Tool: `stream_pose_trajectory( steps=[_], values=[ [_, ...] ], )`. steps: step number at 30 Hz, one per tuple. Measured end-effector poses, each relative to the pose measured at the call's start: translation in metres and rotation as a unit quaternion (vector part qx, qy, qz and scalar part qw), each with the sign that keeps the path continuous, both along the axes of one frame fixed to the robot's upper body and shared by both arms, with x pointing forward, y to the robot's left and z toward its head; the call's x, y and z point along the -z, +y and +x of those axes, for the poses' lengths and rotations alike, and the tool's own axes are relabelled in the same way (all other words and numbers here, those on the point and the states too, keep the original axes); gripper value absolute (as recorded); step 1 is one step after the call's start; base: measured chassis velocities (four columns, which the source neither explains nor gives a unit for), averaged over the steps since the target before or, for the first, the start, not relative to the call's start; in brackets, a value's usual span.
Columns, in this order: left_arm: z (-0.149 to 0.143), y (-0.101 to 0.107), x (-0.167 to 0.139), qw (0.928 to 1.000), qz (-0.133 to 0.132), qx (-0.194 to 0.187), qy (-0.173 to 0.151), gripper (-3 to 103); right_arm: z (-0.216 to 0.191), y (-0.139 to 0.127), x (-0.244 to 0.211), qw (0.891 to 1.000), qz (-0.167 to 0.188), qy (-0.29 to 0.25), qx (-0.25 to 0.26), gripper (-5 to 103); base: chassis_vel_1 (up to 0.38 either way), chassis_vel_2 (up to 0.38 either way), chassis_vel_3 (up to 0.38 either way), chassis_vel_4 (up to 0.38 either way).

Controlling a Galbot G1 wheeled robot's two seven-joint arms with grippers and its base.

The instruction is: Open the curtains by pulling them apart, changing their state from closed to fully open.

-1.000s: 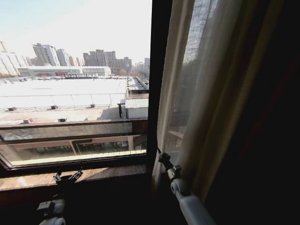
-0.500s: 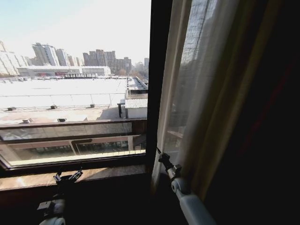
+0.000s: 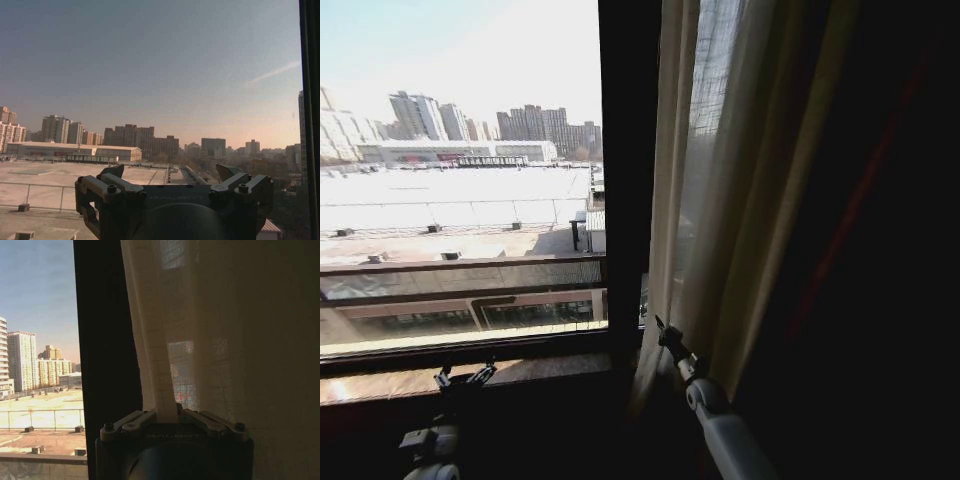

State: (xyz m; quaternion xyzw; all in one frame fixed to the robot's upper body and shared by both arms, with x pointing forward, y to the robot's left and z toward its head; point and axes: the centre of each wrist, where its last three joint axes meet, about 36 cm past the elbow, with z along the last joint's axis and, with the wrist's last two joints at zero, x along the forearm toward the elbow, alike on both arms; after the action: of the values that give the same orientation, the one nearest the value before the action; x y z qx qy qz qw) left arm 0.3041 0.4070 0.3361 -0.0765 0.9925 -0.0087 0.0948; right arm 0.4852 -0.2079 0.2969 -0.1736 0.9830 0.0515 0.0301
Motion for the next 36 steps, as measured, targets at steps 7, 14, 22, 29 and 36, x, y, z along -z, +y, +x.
stream_pose_trajectory(
  steps=[7, 14, 22, 29, 36],
  values=[
    [0.000, 0.000, 0.000, 1.0000, 0.000, 0.000, 0.000, 100, -0.001, 0.004, 0.003, 1.000, 0.003, -0.017, 0.000, 0, -0.331, -0.341, 0.328, 0.356],
    [0.000, 0.000, 0.000, 1.0000, 0.000, 0.001, 0.000, 100, -0.006, 0.000, 0.002, 0.999, -0.031, -0.031, -0.012, 0, -0.259, -0.252, 0.250, 0.241],
    [0.000, 0.000, 0.000, 1.0000, 0.000, 0.000, 0.000, 100, -0.001, -0.010, 0.005, 0.997, -0.046, -0.010, 0.066, 0, 0.007, -0.028, 0.014, 0.005],
    [0.000, 0.000, 0.000, 1.0000, 0.000, 0.000, 0.000, 100, 0.013, -0.034, 0.004, 0.969, -0.092, 0.022, 0.226, 0, 0.034, 0.025, -0.018, -0.017],
    [0.000, 0.000, 0.000, 1.0000, 0.000, 0.000, 0.000, 100, 0.016, -0.056, 0.000, 0.945, -0.122, 0.027, 0.301, 0, 0.000, 0.000, 0.000, 0.000]
  ],
)
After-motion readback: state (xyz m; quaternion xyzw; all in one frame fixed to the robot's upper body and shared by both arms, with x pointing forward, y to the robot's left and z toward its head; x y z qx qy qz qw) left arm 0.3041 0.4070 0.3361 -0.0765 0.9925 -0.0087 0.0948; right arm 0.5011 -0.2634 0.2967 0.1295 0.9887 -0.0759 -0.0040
